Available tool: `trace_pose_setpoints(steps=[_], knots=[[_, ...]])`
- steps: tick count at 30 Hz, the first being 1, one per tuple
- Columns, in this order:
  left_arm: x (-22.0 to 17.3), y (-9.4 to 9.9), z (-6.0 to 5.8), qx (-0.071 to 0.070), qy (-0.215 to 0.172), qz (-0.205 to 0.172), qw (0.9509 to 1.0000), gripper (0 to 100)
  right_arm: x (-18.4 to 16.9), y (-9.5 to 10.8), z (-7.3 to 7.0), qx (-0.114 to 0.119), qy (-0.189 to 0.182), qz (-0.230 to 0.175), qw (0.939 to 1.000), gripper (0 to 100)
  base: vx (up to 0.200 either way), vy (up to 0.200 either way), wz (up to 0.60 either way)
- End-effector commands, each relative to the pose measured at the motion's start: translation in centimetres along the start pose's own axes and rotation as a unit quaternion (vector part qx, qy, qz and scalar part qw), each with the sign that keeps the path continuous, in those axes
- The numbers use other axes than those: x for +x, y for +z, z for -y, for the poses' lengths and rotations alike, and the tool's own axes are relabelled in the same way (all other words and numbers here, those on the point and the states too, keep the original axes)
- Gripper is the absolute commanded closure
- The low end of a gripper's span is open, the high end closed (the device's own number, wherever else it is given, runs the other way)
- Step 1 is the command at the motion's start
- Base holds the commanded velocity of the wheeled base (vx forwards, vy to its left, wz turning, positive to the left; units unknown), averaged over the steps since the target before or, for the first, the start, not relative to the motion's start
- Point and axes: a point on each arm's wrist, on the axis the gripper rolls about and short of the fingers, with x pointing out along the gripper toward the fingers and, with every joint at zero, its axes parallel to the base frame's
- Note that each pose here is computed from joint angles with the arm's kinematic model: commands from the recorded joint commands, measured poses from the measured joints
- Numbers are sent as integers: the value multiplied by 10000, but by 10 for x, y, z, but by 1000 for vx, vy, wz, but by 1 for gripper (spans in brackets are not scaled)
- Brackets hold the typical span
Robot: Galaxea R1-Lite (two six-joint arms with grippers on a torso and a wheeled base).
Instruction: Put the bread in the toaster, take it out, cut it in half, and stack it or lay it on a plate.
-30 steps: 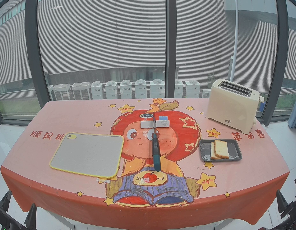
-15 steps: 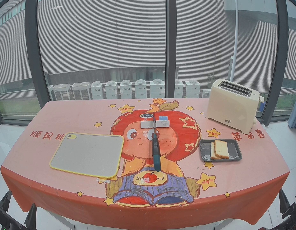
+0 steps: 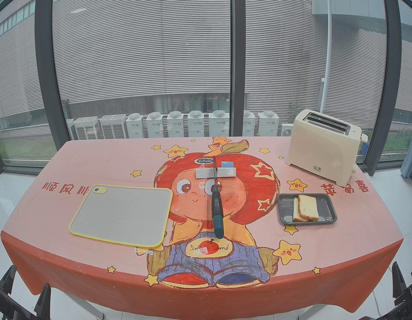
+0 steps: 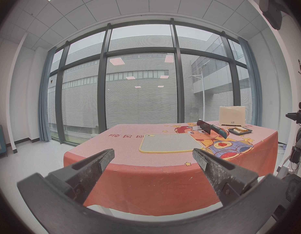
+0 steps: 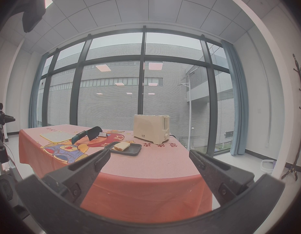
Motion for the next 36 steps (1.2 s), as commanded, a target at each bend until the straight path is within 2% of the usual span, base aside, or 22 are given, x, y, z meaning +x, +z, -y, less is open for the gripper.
trace_pose_setpoints(steps=[1,8,21,23,36], knots=[[1,-5,0,-1,-4,-91,10000,0,1,-4,0,26,-20,-55,10000,0,0,0,0],[1,-5,0,-9,-4,-91,10000,0,0,-4,0,134,-105,-33,9999,0,0,0,0],[1,-5,0,-9,-4,-91,10000,0,1,-4,0,65,-5,-39,10000,0,0,0,0],[1,-5,0,-9,-11,-90,10000,0,0,-4,0,134,-13,-31,9999,0,0,0,0],[1,-5,0,-17,-34,-90,10000,0,0,-4,0,218,-44,-31,9997,0,0,0,0]])
